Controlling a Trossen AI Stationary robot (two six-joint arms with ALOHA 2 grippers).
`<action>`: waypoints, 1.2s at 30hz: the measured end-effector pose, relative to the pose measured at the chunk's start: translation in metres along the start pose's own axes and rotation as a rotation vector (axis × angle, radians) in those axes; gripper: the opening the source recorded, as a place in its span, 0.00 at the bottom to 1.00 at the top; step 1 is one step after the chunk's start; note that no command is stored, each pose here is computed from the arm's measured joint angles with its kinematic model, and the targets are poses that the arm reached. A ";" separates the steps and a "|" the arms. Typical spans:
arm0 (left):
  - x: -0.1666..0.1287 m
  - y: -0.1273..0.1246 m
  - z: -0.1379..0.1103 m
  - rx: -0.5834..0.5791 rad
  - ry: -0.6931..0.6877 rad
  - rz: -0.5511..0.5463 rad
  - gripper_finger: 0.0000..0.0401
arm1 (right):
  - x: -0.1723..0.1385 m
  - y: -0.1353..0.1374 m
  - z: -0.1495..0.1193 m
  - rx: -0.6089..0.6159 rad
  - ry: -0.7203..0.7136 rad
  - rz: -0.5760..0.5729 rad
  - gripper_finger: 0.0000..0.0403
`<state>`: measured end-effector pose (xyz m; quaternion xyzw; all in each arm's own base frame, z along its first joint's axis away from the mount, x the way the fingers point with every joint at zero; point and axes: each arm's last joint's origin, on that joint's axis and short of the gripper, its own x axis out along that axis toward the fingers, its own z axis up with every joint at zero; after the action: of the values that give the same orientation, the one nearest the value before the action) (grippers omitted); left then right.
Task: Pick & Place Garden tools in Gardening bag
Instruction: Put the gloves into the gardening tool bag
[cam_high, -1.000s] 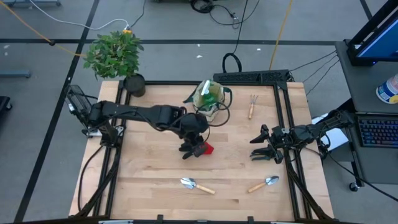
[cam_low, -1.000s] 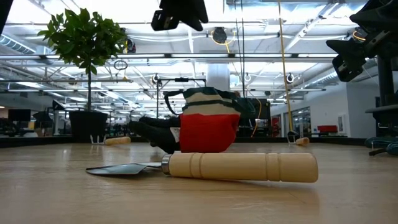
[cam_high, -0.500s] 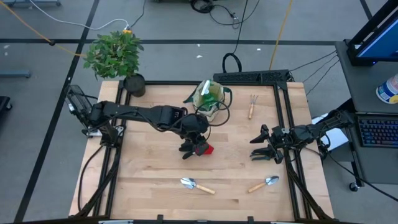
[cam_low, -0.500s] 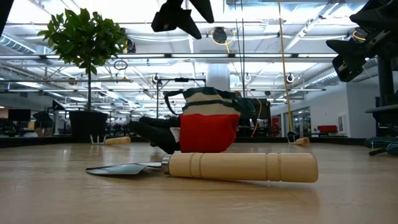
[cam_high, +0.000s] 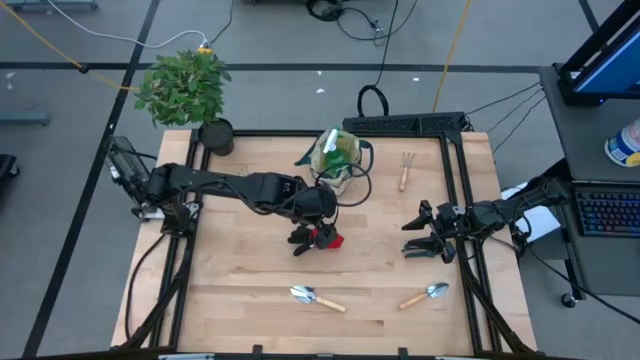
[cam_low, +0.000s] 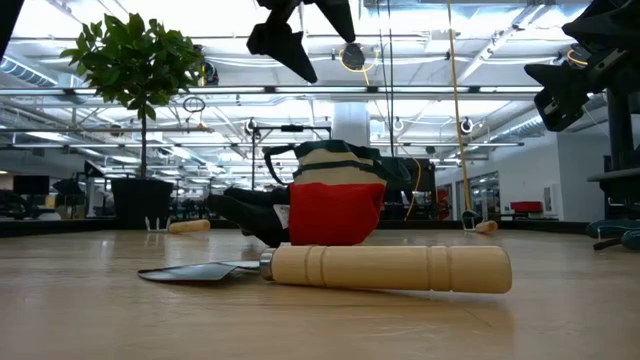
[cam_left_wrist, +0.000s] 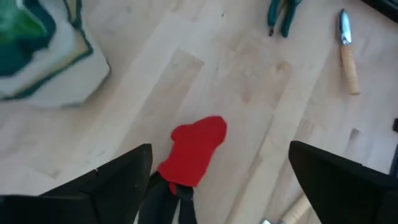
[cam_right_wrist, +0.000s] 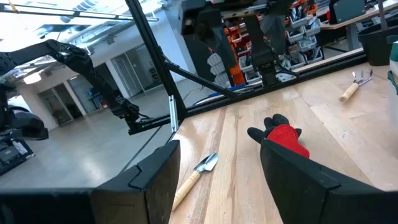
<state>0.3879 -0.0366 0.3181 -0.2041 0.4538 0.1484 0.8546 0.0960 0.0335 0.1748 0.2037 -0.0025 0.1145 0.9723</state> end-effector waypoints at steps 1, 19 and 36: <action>0.001 -0.002 0.000 0.011 -0.004 -0.001 0.97 | 0.000 0.000 0.000 0.000 0.000 0.000 0.53; 0.090 -0.012 -0.027 0.234 0.205 0.105 0.98 | 0.000 -0.001 -0.002 -0.003 0.018 -0.009 0.53; 0.114 -0.004 -0.036 0.315 0.254 0.233 0.98 | 0.000 -0.001 -0.002 -0.004 0.022 -0.010 0.53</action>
<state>0.4265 -0.0498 0.2053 -0.0315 0.5958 0.1464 0.7891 0.0964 0.0336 0.1725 0.2007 0.0088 0.1120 0.9732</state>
